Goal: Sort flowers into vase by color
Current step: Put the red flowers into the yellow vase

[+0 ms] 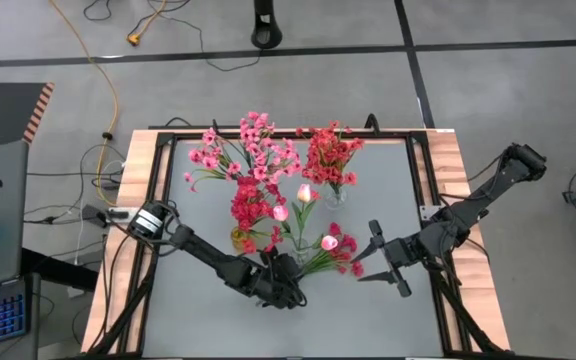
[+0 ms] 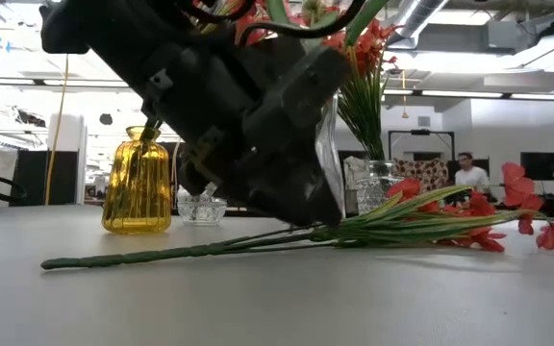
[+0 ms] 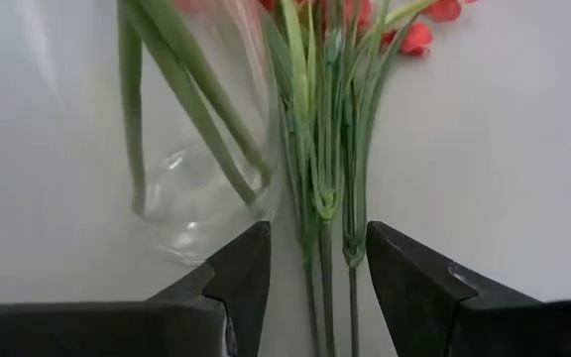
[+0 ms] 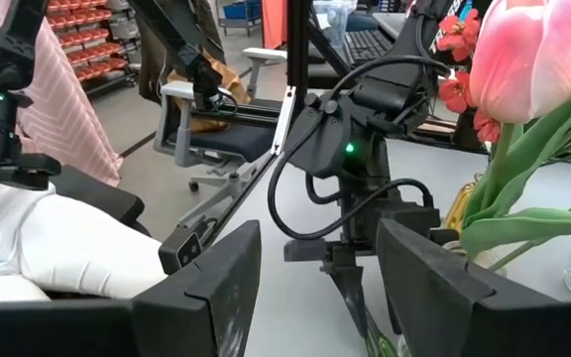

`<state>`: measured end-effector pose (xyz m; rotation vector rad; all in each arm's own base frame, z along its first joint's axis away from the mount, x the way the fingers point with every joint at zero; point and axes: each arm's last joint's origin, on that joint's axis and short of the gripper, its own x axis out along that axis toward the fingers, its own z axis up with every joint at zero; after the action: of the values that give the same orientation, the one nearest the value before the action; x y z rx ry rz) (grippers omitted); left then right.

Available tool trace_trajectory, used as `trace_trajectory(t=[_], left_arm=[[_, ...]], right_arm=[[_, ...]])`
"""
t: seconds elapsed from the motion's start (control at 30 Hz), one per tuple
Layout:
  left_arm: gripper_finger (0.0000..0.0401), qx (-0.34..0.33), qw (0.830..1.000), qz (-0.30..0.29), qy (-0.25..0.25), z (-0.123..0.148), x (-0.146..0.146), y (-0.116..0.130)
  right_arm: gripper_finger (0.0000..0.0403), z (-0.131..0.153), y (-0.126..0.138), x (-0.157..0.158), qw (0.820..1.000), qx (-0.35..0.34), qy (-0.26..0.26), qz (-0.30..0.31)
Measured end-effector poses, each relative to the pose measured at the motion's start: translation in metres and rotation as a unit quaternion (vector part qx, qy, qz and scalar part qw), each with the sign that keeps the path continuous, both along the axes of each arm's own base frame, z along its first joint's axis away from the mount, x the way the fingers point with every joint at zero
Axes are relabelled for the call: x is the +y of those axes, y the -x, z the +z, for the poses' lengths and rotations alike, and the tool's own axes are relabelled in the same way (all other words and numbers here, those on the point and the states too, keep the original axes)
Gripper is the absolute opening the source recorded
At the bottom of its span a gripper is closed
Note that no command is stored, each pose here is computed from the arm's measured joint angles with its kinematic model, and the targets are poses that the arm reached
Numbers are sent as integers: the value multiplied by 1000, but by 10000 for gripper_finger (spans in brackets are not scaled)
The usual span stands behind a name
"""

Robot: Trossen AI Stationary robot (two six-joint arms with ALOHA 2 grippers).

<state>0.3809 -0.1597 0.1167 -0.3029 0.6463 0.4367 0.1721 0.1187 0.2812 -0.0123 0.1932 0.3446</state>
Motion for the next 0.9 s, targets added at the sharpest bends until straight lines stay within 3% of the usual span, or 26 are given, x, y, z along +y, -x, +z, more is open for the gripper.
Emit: trace_trajectory(t=[0.4, 0.53, 0.77, 0.9], left_arm=[[153, 30, 998, -34, 51, -3, -2, 2], [118, 39, 997, -31, 51, -3, -1, 3], [18, 42, 997, -30, 50, -4, -1, 3], [7, 38, 997, -20, 65, -4, -1, 3]], right_arm=[[230, 0, 0, 0, 1000, 0, 0, 0], [230, 0, 0, 0, 1000, 0, 0, 0], [230, 0, 0, 0, 1000, 0, 0, 0], [230, 0, 0, 0, 1000, 9, -23, -5]])
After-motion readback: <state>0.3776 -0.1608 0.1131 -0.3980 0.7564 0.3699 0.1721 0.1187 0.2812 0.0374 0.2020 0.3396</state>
